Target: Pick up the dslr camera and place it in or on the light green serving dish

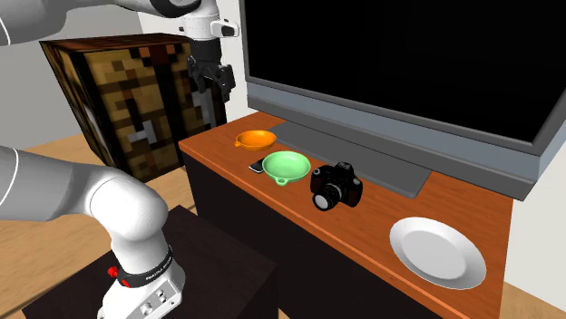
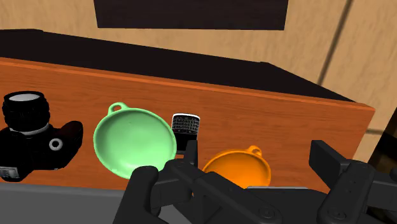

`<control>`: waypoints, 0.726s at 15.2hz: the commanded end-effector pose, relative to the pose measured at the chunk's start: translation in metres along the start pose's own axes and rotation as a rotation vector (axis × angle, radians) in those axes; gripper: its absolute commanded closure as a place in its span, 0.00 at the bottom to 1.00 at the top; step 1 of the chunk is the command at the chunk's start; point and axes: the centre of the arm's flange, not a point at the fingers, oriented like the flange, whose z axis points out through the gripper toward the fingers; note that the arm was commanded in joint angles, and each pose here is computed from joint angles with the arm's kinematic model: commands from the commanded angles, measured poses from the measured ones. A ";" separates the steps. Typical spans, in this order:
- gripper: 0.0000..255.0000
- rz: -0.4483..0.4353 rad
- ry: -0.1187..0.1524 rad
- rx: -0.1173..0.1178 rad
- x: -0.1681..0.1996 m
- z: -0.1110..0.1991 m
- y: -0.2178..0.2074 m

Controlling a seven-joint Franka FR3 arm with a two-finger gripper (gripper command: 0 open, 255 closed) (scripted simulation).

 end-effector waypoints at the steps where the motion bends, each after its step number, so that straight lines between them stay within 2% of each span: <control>1: 0.00 0.000 0.000 0.000 0.000 0.000 0.000; 11: 0.00 0.022 -0.086 -0.001 0.039 0.044 0.122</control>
